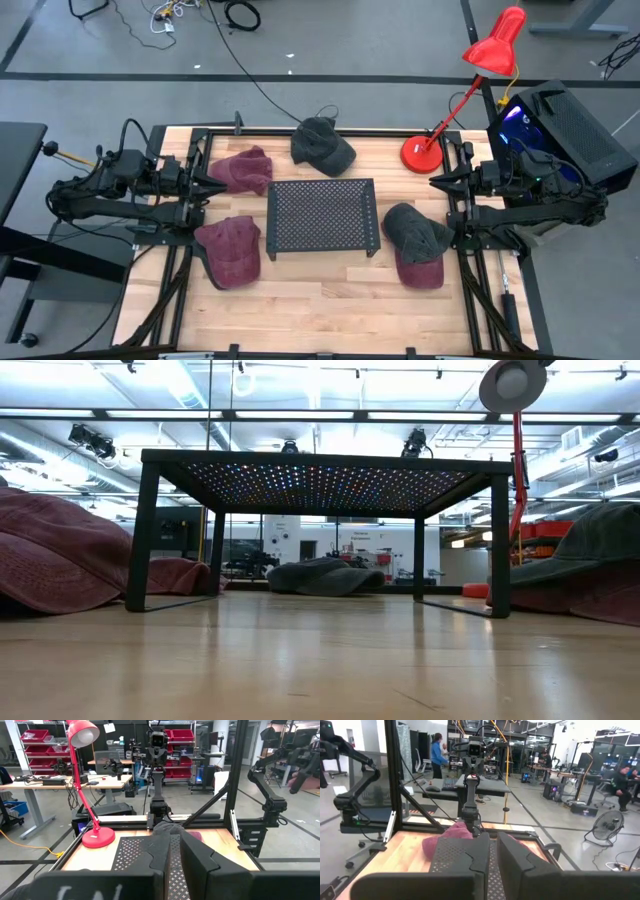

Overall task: Pick & Place hat
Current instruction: Put the bottom right black cap on the shelf

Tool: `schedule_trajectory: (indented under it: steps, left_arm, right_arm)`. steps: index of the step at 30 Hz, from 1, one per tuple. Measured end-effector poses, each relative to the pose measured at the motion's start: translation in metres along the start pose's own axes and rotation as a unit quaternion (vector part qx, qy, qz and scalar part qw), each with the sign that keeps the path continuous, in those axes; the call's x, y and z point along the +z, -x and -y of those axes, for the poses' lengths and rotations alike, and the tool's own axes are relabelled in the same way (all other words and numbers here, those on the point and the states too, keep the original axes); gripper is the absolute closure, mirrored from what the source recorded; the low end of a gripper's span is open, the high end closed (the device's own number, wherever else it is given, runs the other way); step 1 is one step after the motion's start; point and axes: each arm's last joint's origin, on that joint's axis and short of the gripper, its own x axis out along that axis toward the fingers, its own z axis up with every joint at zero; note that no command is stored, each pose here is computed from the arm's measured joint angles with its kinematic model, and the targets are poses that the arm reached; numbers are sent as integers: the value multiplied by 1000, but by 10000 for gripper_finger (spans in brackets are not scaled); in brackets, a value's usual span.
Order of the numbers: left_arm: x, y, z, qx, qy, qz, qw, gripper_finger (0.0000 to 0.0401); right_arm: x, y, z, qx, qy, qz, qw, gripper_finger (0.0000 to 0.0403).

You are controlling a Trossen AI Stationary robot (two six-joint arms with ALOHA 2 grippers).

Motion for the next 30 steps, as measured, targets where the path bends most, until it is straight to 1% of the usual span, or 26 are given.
schedule_trajectory:
  steps: [30]
  left_arm:
    - [0, 0, 0, 0, 0, 0, 1000, 353]
  right_arm:
    - [2, 0, 0, -1, 0, 8, 1000, 364]
